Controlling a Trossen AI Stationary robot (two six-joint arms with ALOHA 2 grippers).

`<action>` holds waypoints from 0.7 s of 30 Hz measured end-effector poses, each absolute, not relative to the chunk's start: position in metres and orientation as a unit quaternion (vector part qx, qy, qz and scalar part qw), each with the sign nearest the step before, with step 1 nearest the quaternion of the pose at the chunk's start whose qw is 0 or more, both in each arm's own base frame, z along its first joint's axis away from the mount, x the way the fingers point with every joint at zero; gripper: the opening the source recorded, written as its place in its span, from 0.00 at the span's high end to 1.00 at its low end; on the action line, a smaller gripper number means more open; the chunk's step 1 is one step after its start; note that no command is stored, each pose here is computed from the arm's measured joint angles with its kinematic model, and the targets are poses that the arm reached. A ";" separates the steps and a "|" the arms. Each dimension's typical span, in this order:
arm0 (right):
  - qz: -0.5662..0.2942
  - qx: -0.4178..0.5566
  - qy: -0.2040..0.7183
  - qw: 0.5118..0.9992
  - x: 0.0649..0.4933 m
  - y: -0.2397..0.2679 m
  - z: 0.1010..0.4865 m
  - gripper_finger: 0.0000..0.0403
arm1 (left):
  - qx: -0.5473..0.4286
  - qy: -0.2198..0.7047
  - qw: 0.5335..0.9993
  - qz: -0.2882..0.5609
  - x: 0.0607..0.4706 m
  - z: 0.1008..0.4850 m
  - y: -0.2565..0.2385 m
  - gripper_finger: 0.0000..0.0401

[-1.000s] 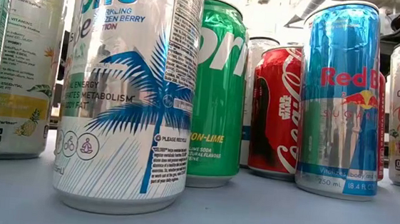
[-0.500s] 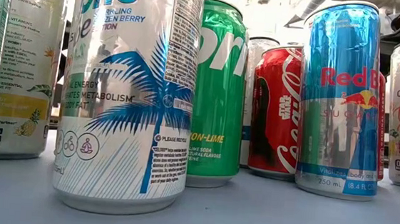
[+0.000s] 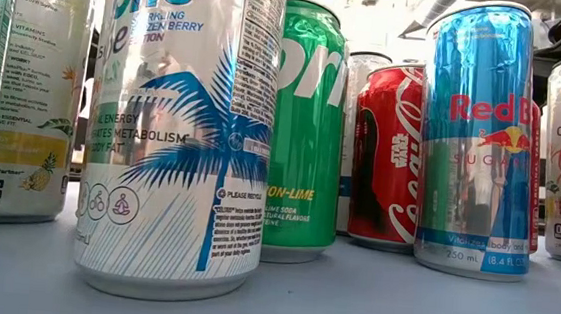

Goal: Place canned beverage on shelf
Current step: Put the top right white yellow soda can on the shelf

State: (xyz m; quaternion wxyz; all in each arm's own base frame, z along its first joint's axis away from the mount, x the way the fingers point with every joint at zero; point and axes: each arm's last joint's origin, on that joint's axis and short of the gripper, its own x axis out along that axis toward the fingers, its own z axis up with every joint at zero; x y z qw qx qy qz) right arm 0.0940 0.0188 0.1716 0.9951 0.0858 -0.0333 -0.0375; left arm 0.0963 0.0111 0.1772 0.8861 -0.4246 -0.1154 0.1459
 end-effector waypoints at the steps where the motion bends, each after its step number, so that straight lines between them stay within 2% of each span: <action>1: -0.037 0.086 -0.033 0.995 0.094 0.019 0.172 0.78 | -0.425 -0.117 0.885 0.150 0.096 0.177 0.011 1.00; 5: -0.037 0.092 -0.035 0.994 0.094 0.019 0.172 0.78 | -0.425 -0.122 0.882 0.162 0.096 0.177 0.012 1.00; 9: -0.038 0.161 -0.064 0.984 0.094 0.018 0.177 0.78 | -0.438 -0.155 0.870 0.168 0.095 0.182 0.013 1.00; 12: -0.040 0.235 -0.096 0.966 0.093 0.017 0.183 0.78 | -0.444 -0.183 0.869 0.122 0.094 0.190 0.012 0.99; 16: -0.037 0.272 -0.124 0.954 0.092 0.016 0.188 0.78 | -0.420 -0.270 0.865 0.054 0.087 0.211 0.010 0.92; 21: -0.028 0.296 -0.202 0.933 0.087 0.012 0.203 0.78 | -0.342 -0.393 0.853 0.032 0.071 0.234 0.010 0.80</action>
